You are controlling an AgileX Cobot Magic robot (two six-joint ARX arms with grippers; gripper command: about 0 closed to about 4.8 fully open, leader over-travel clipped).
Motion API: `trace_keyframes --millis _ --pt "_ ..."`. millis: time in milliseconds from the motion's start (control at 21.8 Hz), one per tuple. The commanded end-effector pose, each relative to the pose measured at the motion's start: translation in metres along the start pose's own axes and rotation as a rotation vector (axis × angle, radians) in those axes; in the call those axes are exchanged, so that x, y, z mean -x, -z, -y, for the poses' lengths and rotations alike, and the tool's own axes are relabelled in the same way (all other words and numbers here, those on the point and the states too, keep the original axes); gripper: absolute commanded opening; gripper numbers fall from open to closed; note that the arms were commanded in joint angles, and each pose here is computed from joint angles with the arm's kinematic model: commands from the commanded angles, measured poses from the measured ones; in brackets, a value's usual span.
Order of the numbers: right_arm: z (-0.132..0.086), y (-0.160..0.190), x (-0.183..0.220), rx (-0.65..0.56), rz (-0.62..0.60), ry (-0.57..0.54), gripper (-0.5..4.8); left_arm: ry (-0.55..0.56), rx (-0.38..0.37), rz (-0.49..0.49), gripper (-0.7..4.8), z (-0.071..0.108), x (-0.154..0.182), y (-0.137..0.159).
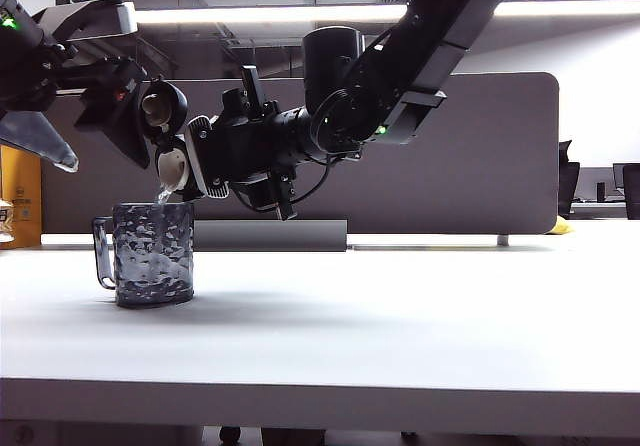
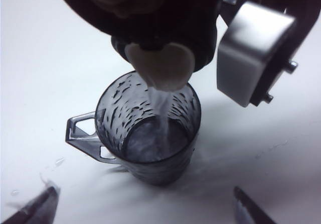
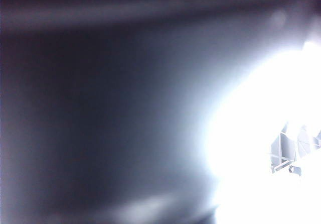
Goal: Pick up the black thermos, pour some water into the cup, then place the black thermos back on the table.
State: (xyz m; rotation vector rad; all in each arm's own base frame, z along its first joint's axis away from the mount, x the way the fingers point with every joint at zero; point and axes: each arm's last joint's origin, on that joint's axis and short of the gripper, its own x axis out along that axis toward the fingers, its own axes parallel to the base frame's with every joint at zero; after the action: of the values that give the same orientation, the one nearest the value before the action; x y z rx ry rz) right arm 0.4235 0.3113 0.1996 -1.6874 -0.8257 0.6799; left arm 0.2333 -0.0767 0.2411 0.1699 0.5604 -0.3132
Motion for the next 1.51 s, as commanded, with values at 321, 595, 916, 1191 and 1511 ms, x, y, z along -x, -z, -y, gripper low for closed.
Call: trace_keyframes --millis 321,595,916,1191,1511 --pt "0.018 0.008 0.002 0.036 -0.031 0.096 1.57 -0.003 -0.004 0.014 4.79 0.0 0.001 -0.002" --pt "0.018 0.008 0.002 0.036 -0.035 0.095 1.57 -0.003 -0.004 0.014 4.79 0.0 0.001 -0.002" --pt "0.019 0.004 0.001 0.035 -0.027 0.096 1.57 -0.003 -0.004 0.012 4.79 0.0 0.001 -0.002" --pt "0.019 0.004 0.001 -0.136 -0.021 0.097 1.57 -0.003 -0.004 0.012 4.79 0.0 0.001 -0.002" --pt "0.02 0.006 0.001 -0.628 -0.093 0.118 1.57 0.022 -0.004 0.063 4.79 0.0 0.016 -0.008"
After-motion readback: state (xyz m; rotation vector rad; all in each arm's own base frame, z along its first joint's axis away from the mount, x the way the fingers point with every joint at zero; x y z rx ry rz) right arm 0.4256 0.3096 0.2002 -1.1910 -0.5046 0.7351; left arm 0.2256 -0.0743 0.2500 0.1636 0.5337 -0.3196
